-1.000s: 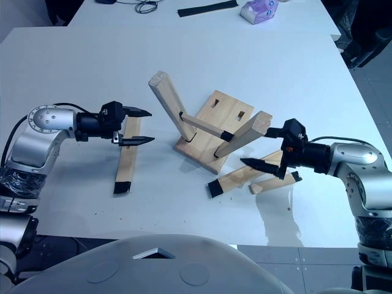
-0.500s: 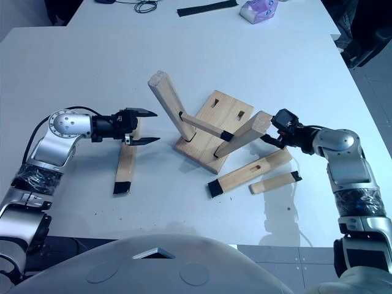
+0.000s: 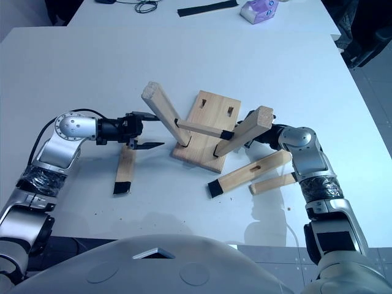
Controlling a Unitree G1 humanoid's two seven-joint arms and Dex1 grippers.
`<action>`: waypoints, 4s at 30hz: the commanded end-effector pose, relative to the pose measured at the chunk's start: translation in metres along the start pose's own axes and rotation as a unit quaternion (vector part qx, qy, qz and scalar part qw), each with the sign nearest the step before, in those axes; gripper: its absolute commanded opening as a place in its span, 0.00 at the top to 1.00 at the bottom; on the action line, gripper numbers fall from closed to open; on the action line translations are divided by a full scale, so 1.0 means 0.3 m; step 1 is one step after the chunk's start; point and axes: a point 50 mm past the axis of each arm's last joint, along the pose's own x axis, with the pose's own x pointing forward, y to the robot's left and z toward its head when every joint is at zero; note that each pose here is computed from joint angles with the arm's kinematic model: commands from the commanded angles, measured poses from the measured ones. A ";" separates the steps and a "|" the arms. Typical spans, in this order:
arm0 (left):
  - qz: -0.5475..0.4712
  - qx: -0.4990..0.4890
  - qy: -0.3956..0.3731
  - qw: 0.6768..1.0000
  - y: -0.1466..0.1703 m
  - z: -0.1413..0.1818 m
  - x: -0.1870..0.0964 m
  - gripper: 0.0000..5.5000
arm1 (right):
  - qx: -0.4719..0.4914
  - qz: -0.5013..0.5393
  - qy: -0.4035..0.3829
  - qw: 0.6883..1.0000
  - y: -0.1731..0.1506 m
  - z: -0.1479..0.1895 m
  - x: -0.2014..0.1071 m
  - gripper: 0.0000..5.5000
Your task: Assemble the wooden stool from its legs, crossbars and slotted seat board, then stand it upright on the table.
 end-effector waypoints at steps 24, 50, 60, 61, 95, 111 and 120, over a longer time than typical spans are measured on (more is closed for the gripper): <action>0.014 -0.014 0.001 1.000 0.018 -0.004 -0.036 0.35 | 0.013 0.068 -0.029 0.997 0.119 0.056 0.052 0.99; 0.094 -0.059 0.018 0.994 0.002 -0.068 -0.073 0.35 | 0.160 -0.005 -0.417 0.895 0.075 0.557 -0.478 0.84; 0.088 -0.050 0.018 0.995 0.016 -0.065 -0.063 0.35 | 0.106 0.045 -0.535 0.837 0.060 0.761 -0.577 0.84; 0.087 -0.050 0.018 0.995 0.016 -0.064 -0.061 0.35 | 0.111 0.053 -0.532 0.838 0.066 0.761 -0.568 0.84; 0.334 -0.162 -0.039 0.928 -0.063 0.036 -0.106 0.35 | 0.265 -0.125 -0.535 0.792 0.191 0.703 -0.459 0.84; 0.268 -0.136 -0.038 0.953 -0.100 0.057 -0.024 0.35 | 0.362 0.044 -0.384 0.849 0.365 0.651 -0.319 0.84; 0.267 -0.132 -0.040 0.954 -0.074 0.060 -0.031 0.35 | 0.369 0.010 -0.334 0.867 0.412 0.595 -0.257 0.84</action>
